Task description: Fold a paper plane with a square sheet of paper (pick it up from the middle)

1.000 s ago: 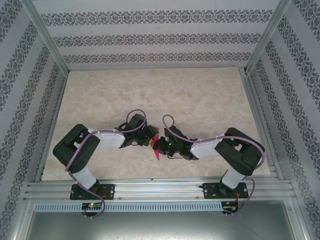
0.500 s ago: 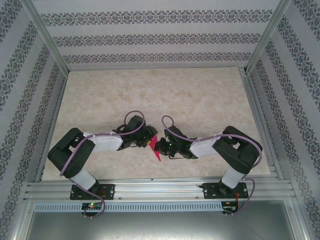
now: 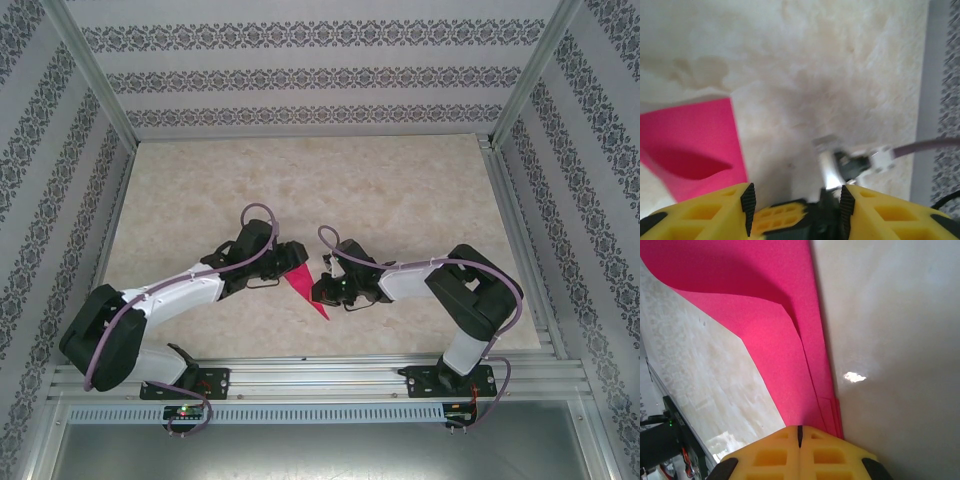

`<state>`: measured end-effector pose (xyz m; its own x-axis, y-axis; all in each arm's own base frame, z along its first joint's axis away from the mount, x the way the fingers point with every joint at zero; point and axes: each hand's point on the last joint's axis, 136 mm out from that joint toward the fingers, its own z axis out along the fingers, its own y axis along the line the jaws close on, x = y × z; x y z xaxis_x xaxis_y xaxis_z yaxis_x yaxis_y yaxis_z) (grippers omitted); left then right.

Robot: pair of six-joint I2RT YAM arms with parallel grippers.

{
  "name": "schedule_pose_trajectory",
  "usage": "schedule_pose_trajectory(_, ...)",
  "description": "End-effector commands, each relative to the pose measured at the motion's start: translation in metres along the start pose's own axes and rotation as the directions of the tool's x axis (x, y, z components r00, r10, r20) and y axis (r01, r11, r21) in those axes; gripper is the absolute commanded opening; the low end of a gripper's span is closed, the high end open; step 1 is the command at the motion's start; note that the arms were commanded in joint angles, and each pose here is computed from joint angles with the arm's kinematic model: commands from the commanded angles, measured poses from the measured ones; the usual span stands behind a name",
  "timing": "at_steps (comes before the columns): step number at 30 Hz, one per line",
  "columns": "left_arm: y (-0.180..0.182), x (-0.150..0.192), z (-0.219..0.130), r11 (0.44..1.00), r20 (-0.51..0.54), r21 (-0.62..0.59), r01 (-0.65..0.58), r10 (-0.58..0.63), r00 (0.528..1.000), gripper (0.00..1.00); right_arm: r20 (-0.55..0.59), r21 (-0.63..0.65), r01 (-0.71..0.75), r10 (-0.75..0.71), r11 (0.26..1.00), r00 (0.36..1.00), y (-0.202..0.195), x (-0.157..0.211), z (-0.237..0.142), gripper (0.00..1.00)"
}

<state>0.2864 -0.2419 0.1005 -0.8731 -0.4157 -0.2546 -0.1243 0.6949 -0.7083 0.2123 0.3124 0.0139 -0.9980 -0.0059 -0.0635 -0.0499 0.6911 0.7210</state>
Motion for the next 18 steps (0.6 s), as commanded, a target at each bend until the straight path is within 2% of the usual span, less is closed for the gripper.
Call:
schedule_pose_trajectory(1,0.009,0.013,0.003,0.997,-0.051,0.02,-0.078,0.079,0.996,0.5,-0.106,0.218,-0.064,0.089,0.974,0.99,-0.064,0.033,0.0,0.02)
schedule_pose_trajectory(3,0.006,0.017,0.006,0.994,-0.068,0.051,-0.099,0.102,0.992,0.5,-0.108,0.22,-0.069,0.094,0.973,0.99,-0.065,0.033,0.0,0.02)
schedule_pose_trajectory(12,0.01,0.018,0.032,0.99,-0.098,0.053,-0.128,0.133,0.986,0.5,-0.107,0.231,-0.079,0.106,0.97,0.989,-0.069,0.035,0.001,0.03)
schedule_pose_trajectory(18,0.024,0.009,0.047,0.991,-0.085,-0.006,-0.137,0.136,0.987,0.5,-0.115,0.243,-0.081,0.111,0.967,0.987,-0.075,0.04,0.0,0.02)
